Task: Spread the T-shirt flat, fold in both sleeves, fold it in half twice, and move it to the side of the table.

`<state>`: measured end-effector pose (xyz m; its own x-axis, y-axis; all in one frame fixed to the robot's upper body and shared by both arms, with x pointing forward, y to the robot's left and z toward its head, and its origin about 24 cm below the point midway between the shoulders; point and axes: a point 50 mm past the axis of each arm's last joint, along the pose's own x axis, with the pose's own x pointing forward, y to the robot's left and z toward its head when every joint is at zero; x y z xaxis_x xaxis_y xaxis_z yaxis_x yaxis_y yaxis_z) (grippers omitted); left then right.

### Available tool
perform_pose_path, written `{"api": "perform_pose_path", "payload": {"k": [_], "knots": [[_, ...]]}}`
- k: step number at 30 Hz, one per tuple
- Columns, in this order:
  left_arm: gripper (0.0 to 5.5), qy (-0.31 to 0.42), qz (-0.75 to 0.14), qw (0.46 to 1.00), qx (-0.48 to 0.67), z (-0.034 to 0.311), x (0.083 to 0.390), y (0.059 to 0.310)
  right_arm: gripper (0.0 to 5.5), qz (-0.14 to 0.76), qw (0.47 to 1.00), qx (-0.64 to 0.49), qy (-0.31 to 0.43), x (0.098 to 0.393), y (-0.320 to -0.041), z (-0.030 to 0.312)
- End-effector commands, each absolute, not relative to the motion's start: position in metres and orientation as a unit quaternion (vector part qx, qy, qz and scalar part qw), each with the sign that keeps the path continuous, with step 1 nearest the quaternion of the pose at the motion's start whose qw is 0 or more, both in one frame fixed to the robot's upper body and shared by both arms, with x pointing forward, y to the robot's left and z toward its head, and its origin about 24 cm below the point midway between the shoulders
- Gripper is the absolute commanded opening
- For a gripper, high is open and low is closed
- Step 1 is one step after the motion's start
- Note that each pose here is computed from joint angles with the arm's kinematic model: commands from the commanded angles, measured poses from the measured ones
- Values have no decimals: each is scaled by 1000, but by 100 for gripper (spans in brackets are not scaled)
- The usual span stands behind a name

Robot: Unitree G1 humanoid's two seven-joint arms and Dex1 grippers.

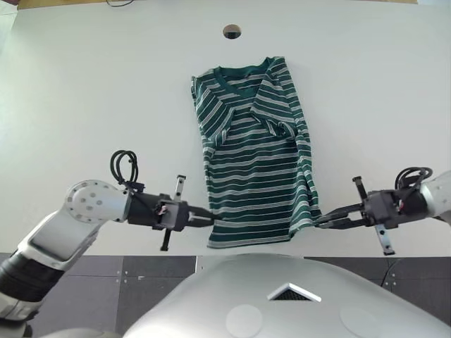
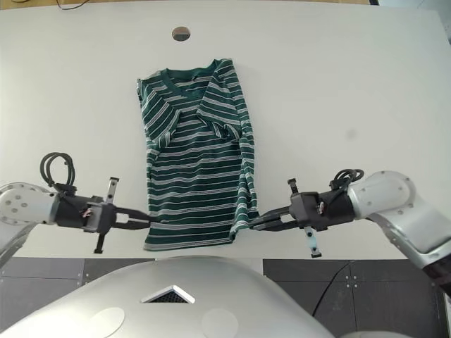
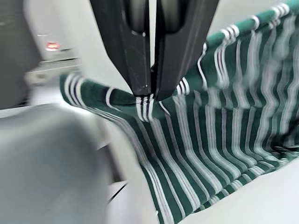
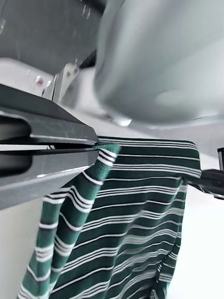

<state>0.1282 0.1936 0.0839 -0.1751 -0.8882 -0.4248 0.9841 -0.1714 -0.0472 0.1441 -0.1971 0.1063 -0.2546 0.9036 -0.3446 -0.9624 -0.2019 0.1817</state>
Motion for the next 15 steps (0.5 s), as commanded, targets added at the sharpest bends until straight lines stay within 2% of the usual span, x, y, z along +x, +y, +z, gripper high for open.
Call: {"api": "perform_pose_path", "payload": {"k": [1, 7, 10, 12, 15], "knots": [[12, 170, -767, 609, 111, 84, 116, 204, 10, 770, 605, -74, 191, 147, -198, 120], [12, 146, -767, 620, 76, 82, 111, 212, 10, 767, 611, -62, 184, 146, -195, 130], [12, 104, -724, 678, 67, 83, 129, 214, 10, 760, 629, -75, 146, 154, -190, 133], [12, 74, -671, 736, 53, 84, 152, 220, 10, 736, 665, -99, 86, 171, -184, 135], [12, 53, -618, 783, 45, 83, 176, 231, 10, 693, 708, -134, 24, 193, -178, 139]]}}
